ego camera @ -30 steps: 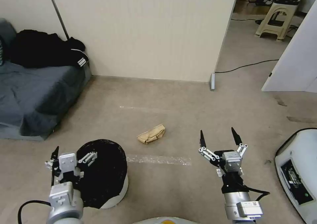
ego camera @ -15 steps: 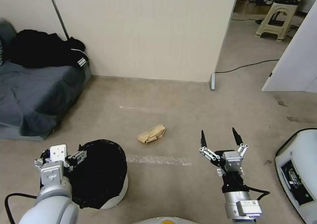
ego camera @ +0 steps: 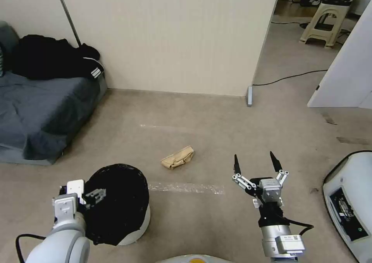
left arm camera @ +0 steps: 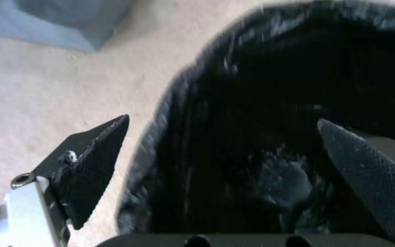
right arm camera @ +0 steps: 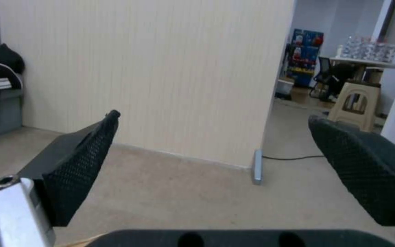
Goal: Pick up the trash bin, then pick up the garbage from the floor and place it into the trash bin.
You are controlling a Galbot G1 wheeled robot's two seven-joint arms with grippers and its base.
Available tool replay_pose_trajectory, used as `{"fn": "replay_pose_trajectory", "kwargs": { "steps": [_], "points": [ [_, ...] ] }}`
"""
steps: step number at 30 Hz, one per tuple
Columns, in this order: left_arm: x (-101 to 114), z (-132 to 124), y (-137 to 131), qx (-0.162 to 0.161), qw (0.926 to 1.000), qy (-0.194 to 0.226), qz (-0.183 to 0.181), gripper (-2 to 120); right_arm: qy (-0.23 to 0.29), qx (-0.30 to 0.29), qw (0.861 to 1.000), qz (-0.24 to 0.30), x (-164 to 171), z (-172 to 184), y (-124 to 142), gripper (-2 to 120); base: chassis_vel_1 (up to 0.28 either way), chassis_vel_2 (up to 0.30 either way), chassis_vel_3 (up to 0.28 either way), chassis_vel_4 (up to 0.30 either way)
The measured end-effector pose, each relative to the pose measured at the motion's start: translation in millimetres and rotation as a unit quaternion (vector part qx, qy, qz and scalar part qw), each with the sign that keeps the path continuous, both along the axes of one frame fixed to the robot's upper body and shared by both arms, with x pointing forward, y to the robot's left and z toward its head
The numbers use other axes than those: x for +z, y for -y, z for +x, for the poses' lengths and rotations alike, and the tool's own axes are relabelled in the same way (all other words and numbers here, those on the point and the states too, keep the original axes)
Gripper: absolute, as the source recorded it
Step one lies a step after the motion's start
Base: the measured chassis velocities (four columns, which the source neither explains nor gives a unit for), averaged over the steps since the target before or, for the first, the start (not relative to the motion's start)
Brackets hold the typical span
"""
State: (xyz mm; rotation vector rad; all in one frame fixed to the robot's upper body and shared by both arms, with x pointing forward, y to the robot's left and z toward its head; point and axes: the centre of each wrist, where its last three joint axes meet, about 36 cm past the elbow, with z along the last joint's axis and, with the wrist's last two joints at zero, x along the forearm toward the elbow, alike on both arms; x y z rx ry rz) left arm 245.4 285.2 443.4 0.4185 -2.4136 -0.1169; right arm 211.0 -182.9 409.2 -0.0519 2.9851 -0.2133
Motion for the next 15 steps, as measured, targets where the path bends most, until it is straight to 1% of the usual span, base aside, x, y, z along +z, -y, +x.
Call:
{"fn": "replay_pose_trajectory", "kwargs": {
  "steps": [7,13,15],
  "points": [
    [-23,-2,-4,0.001,0.999,-0.029,-0.034,100,0.0,0.0,1.0,-0.001,0,0,1,100,0.0,0.0,0.0,0.0],
    [-31,-4,-7,0.005,0.9984,-0.04,-0.039,100,-0.001,0.0,1.0,-0.002,0,-1,1,100,0.0,0.0,0.0,0.0],
    [-32,-3,-9,0.014,0.9984,-0.039,-0.038,99,-0.001,0.0,1.0,-0.003,0,-2,1,100,0.0,0.0,0.0,0.0]
  ]
}}
